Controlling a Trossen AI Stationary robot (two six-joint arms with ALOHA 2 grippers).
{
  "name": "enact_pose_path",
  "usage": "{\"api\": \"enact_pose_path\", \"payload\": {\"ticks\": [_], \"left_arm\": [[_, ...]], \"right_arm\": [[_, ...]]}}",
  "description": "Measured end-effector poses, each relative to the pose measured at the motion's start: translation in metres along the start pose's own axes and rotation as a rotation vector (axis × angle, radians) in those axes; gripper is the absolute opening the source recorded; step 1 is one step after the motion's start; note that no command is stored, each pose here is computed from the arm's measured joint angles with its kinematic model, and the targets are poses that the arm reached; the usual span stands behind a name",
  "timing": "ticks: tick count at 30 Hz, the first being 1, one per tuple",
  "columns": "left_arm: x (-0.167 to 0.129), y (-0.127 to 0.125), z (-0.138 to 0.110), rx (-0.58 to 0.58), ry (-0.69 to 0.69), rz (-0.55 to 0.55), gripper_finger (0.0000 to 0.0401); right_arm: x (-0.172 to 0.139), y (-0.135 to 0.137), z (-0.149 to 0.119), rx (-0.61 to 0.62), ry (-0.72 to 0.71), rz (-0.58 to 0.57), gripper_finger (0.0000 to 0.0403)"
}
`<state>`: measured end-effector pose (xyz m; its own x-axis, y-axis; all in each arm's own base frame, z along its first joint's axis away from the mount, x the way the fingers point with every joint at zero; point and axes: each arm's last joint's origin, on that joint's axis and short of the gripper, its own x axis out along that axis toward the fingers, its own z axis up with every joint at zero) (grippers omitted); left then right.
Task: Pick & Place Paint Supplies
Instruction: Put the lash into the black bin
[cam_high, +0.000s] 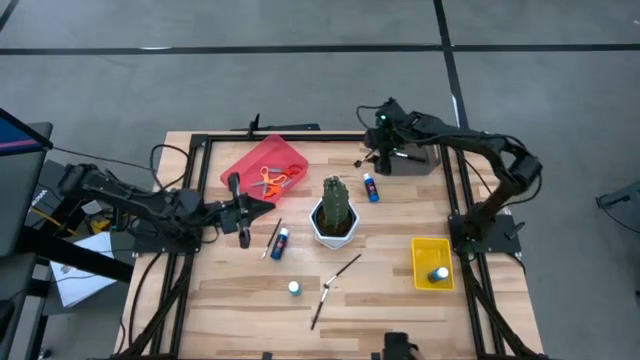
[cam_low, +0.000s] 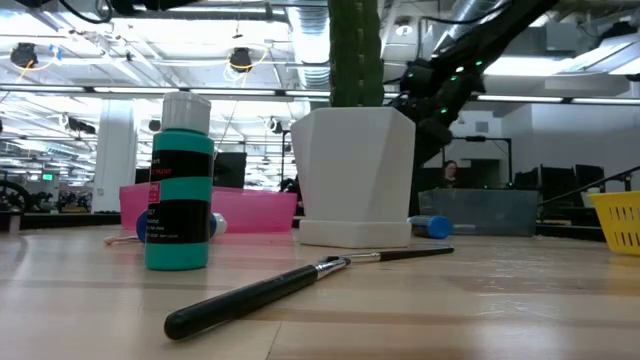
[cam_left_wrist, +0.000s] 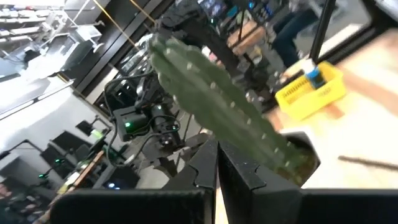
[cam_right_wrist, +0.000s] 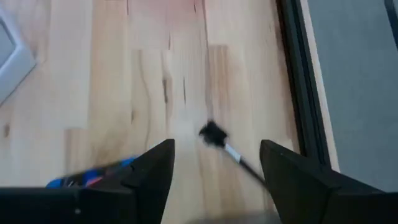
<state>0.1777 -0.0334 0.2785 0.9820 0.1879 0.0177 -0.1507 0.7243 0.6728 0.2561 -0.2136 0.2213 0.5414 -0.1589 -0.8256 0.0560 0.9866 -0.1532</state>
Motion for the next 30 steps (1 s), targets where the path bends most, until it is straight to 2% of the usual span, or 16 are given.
{"api": "enact_pose_path", "payload": {"ticks": [6,14,20,30], "left_arm": [[0.002,0.004,0.0,0.004,-0.004,0.029,0.0007],[-0.011,0.016,0.003,0.037,-0.023,0.088,0.0007],[-0.02,0.025,0.007,0.083,-0.058,0.139,0.0007],[-0.02,0.025,0.007,0.09,-0.053,0.135,0.0007]], "right_arm": [[0.033,-0.01,0.014,-0.026,0.042,0.045,0.0214],[0.067,-0.022,-0.002,0.002,0.163,0.122,0.0198],[0.068,-0.027,-0.007,-0.005,0.168,0.117,0.0189],[0.068,-0.034,-0.002,-0.069,0.1,0.072,0.0185]]}}
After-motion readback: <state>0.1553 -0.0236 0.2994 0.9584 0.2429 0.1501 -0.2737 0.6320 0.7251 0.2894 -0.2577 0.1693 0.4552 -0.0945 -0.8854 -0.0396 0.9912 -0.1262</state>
